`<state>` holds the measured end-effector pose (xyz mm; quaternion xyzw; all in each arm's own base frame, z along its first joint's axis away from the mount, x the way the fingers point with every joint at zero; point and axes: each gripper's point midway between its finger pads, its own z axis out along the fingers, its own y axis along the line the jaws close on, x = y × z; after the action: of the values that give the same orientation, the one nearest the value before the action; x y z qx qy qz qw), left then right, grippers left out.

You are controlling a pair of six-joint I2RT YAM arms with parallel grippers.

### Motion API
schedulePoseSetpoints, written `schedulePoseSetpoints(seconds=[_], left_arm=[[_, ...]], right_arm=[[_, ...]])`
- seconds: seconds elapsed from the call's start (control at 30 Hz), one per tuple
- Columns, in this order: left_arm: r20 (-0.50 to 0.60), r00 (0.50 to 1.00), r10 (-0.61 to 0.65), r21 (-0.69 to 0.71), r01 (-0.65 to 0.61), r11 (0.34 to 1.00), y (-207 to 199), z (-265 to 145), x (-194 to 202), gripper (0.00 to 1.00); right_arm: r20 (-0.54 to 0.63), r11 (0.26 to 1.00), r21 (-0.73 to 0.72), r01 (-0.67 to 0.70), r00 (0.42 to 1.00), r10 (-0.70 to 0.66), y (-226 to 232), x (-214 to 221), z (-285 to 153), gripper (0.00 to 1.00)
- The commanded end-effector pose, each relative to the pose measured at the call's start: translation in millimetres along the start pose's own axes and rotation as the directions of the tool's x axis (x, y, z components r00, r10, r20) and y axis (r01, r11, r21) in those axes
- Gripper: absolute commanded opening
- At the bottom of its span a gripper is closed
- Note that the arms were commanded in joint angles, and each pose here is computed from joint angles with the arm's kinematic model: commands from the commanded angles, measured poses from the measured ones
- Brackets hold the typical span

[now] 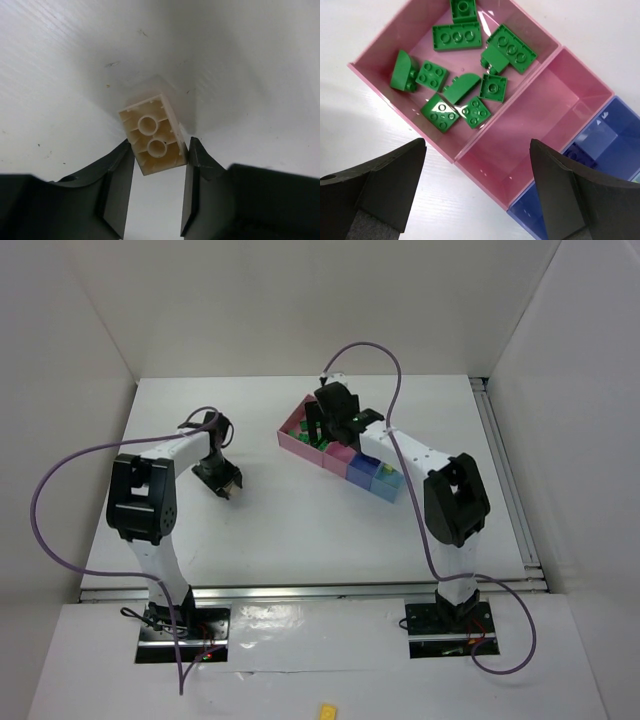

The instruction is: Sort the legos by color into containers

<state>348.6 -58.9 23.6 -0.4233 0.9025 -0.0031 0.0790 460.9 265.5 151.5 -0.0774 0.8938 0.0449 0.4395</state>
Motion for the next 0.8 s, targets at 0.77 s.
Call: schedulePoseSetpoints(seconds=[0.77], left_arm=[[0.399, 0.728, 0.558, 0.5, -0.683, 0.533, -259.8, -177.7, 116.4, 0.26]], right_arm=[[0.314, 0.853, 0.214, -0.475, 0.861, 0.4, -134.6, 8.7, -171.9, 0.92]])
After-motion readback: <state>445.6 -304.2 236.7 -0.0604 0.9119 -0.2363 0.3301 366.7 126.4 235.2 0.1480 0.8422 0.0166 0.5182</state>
